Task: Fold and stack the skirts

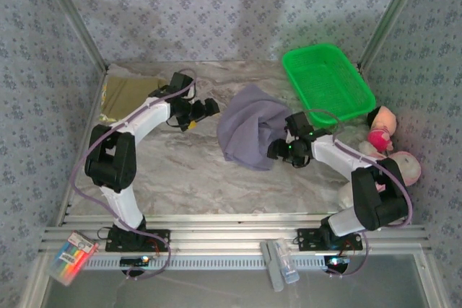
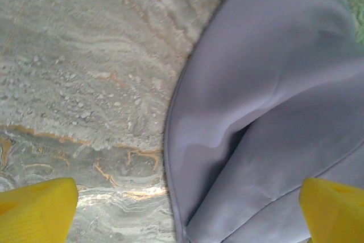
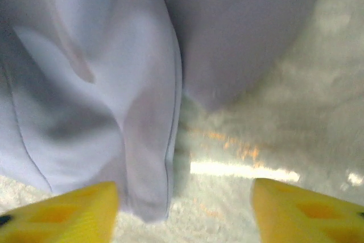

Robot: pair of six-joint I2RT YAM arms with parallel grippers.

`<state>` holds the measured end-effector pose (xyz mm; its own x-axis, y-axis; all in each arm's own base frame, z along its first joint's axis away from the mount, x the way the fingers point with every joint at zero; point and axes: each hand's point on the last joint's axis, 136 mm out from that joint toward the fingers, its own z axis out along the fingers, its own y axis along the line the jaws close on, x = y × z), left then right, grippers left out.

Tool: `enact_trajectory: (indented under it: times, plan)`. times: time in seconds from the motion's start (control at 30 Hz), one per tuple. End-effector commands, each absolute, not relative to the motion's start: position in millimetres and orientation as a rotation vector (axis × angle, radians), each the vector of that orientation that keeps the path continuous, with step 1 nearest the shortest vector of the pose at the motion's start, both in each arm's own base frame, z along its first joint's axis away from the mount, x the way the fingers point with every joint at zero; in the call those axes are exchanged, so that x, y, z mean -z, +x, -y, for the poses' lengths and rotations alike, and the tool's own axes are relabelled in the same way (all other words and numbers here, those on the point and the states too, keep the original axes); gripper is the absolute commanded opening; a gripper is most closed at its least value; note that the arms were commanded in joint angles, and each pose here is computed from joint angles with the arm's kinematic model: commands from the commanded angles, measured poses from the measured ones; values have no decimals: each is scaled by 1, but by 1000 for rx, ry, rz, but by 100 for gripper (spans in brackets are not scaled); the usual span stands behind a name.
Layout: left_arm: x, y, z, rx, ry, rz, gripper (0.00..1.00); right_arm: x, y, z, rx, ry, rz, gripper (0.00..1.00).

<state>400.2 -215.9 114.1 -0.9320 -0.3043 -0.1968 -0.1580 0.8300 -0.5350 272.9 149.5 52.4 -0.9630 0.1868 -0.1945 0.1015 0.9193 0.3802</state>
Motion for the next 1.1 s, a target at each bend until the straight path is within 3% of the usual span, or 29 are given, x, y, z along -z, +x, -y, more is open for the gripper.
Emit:
enact_trajectory:
  times: [0.0,0.33,0.77,0.8,0.9,1.0,1.07]
  plan:
    - [-114,406,216,782,-422,-2720,100,-47,240,-162,-665,324,-2954,55]
    - [-112,407,216,754,-400,-2742,100,-36,248,-177,-752,333,-2965,42]
    - [-107,404,218,778,-402,-2743,100,-31,264,-182,-757,314,-2922,36]
    - [-107,404,219,777,-400,-2746,100,-31,265,-182,-757,311,-2924,33]
    - [-106,402,220,775,-392,-2753,99,-38,268,-183,-773,288,-2889,11]
    - [-103,398,224,770,-367,-2766,100,-54,275,-169,-776,356,-2790,0]
    - [-101,394,228,764,-343,-2782,100,-61,281,-151,-784,467,-2717,0]
